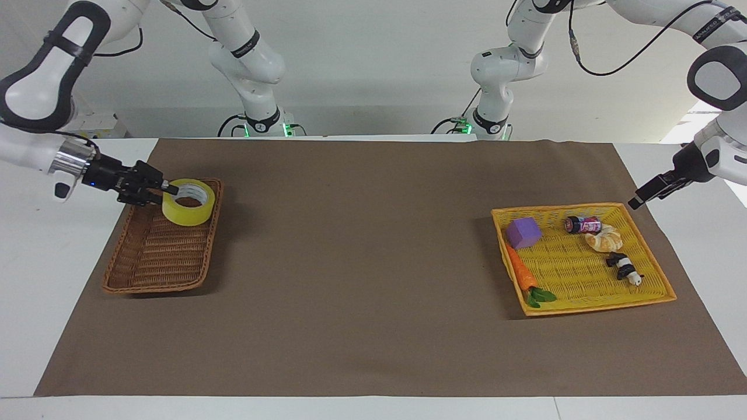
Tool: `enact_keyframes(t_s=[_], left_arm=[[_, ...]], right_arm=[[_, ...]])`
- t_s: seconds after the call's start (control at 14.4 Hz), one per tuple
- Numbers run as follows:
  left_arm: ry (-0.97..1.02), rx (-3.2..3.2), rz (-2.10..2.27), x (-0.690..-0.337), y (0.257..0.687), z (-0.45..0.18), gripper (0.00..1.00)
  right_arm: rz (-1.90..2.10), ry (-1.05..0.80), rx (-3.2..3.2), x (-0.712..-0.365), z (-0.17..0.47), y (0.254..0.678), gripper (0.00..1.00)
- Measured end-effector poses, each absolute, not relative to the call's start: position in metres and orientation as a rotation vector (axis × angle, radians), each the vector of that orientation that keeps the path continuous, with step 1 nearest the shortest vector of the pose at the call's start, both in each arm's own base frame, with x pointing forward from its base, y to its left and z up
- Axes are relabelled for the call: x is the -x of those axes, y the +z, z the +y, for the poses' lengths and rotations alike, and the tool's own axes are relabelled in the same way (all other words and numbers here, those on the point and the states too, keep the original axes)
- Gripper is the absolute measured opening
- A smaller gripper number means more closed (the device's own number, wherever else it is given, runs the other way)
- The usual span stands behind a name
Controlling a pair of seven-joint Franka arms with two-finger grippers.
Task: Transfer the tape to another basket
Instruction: 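Carry the tape with the right gripper while the left gripper withdraws, then release the tape into the brown basket and raise the right gripper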
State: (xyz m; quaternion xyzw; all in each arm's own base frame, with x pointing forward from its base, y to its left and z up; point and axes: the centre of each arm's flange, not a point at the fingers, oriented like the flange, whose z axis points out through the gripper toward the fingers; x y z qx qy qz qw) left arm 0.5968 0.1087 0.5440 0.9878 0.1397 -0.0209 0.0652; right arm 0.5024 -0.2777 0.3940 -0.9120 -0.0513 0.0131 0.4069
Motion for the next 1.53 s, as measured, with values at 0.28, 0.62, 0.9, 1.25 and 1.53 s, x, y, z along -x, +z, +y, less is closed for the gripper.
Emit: enact_keyframes(t_s=[0.28,0.62,0.9,1.25,1.53], left_arm=[[-0.045,-3.062,0.357,-0.596,0.554,0.096,1.0],[-0.05,-3.154,0.212,-0.576,0.593,0.055,1.0],[-0.042,-3.222,0.081,-0.56,0.617,0.025,1.0],[-0.079,-3.222,0.025,-0.557,0.614,0.008,1.0],[-0.096,-3.14,0.022,-0.556,0.613,-0.001,1.0]], right_arm=[[-0.171,0.087,2.285,-0.507,-0.313,0.341,0.54],[-0.178,0.089,2.319,-0.513,-0.315,0.332,0.54],[-0.177,0.101,2.347,-0.512,-0.318,0.327,0.54],[-0.177,0.105,2.361,-0.519,-0.31,0.329,0.85],[-0.298,0.107,2.557,-0.539,-0.293,0.375,1.0]])
